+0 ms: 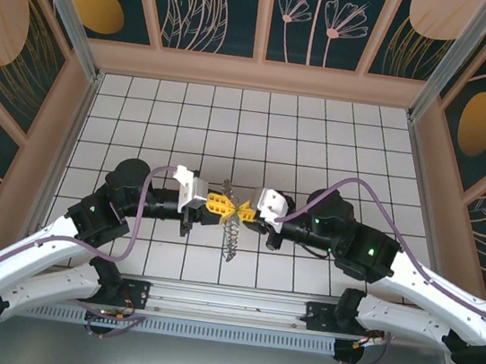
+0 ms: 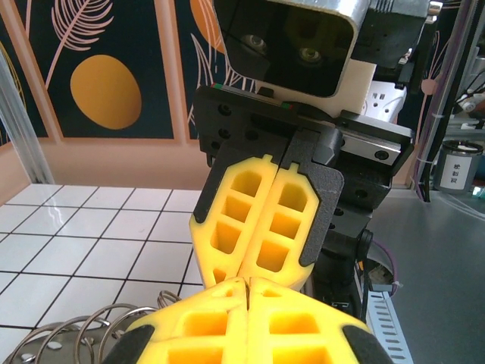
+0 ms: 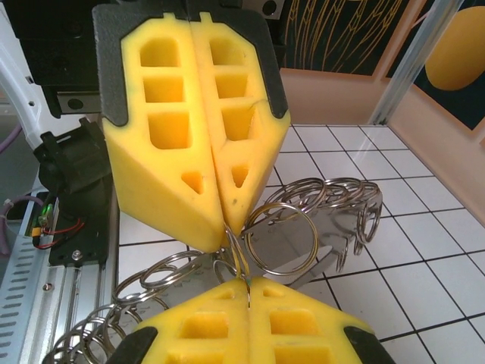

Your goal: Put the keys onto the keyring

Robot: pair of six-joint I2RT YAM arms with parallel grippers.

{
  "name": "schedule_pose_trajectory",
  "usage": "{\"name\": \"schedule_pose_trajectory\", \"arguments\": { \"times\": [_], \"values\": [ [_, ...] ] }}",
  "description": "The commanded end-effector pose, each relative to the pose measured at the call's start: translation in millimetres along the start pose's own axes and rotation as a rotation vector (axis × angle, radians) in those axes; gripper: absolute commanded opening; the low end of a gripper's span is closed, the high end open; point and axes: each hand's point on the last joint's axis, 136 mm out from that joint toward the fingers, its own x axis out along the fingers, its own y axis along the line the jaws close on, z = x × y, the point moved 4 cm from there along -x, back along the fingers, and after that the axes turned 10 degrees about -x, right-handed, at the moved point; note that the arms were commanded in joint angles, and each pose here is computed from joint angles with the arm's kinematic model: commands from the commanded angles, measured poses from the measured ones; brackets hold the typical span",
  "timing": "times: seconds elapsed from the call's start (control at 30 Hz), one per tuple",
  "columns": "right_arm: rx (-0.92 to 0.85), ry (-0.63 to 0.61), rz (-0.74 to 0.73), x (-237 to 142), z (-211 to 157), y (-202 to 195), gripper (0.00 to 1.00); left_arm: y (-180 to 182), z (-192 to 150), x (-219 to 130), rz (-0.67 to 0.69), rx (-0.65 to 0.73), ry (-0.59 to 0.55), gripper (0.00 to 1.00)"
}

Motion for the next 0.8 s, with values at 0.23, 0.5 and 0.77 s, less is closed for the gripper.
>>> {"name": "schedule_pose_trajectory", "arguments": {
  "times": [0.23,0.5,0.77],
  "values": [
    [0.023,0.025,-0.012,5,-6,-8,0.01,-23,28,-7,-0.112,0.087,-0.094,0.00],
    [0.013,-0.014,-0.014,3,0,-12,0.00,-25,30,-7,-0.133,0.087,-0.104,0.00],
    [0.001,-0.055,0.012,3,6,-10,0.00,-25,29,-5,-0.140,0.082,-0.098,0.00]
  ]
}}
